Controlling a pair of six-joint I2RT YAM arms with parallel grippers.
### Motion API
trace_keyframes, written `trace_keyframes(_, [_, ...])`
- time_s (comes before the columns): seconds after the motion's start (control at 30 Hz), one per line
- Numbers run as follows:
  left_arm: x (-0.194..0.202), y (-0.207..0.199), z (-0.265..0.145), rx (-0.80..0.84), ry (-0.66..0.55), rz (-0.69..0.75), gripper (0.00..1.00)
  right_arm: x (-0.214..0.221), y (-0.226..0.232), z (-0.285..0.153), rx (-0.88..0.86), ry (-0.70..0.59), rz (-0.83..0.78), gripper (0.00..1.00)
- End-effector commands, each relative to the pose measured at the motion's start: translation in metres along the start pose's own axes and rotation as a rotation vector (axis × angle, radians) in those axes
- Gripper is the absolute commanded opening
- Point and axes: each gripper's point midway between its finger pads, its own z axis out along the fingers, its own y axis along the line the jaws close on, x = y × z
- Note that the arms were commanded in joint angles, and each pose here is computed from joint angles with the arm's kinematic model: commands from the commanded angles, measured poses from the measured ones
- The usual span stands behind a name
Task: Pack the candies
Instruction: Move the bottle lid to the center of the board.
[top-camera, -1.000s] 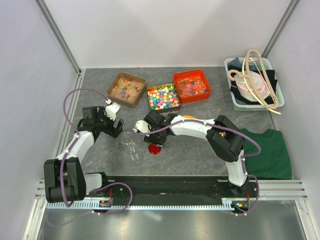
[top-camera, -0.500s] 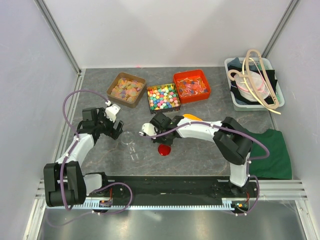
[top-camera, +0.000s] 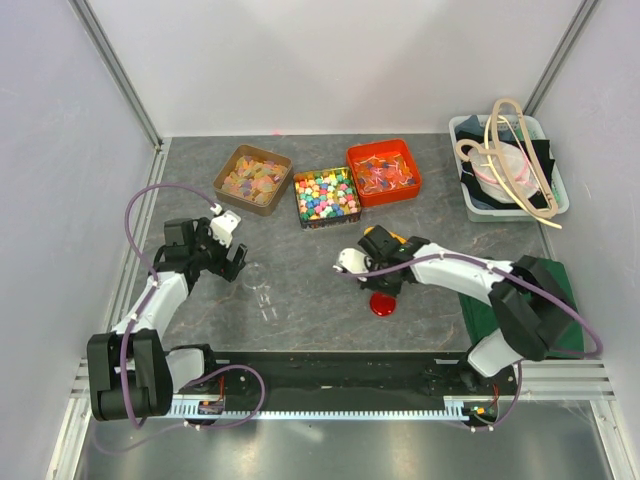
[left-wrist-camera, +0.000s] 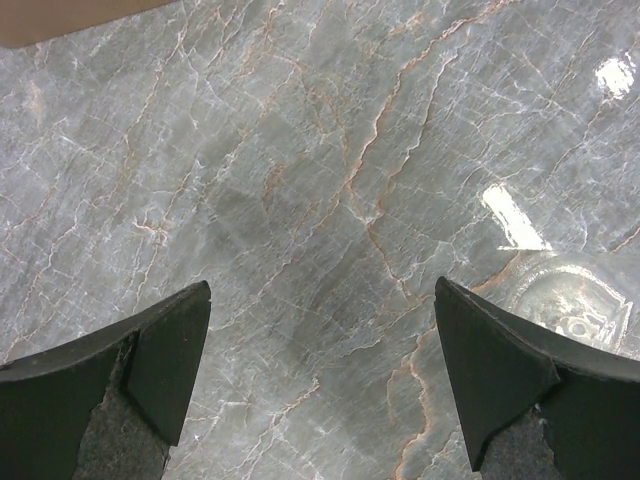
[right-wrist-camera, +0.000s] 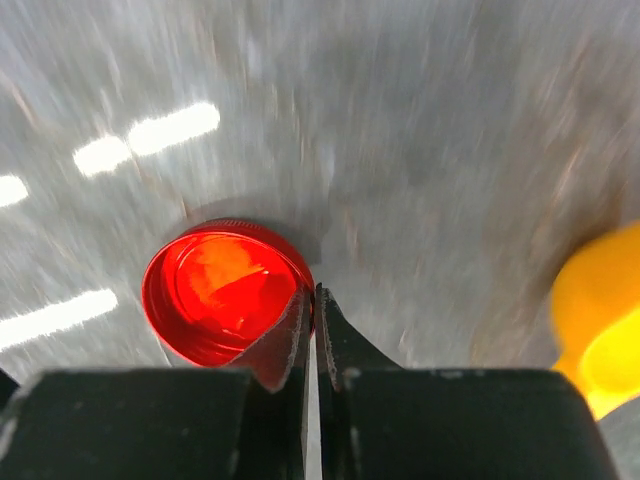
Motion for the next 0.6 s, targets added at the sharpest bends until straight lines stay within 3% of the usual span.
trace_keyframes(0.0, [-0.016,0.002,-0.004,-0.004,-0.062,0.008,0.99,0.039,-0.011,-0.01,0.046,0.041,-0.012,0.06])
trace_keyframes(0.33, [-0.021,0.001,-0.012,-0.016,-0.081,0.014,0.99,0.106,-0.005,-0.014,0.05,0.101,0.017,0.04])
trace_keyframes(0.57, [-0.023,0.0,-0.011,-0.01,-0.084,-0.004,0.99,0.09,-0.013,-0.045,0.087,0.03,0.025,0.37])
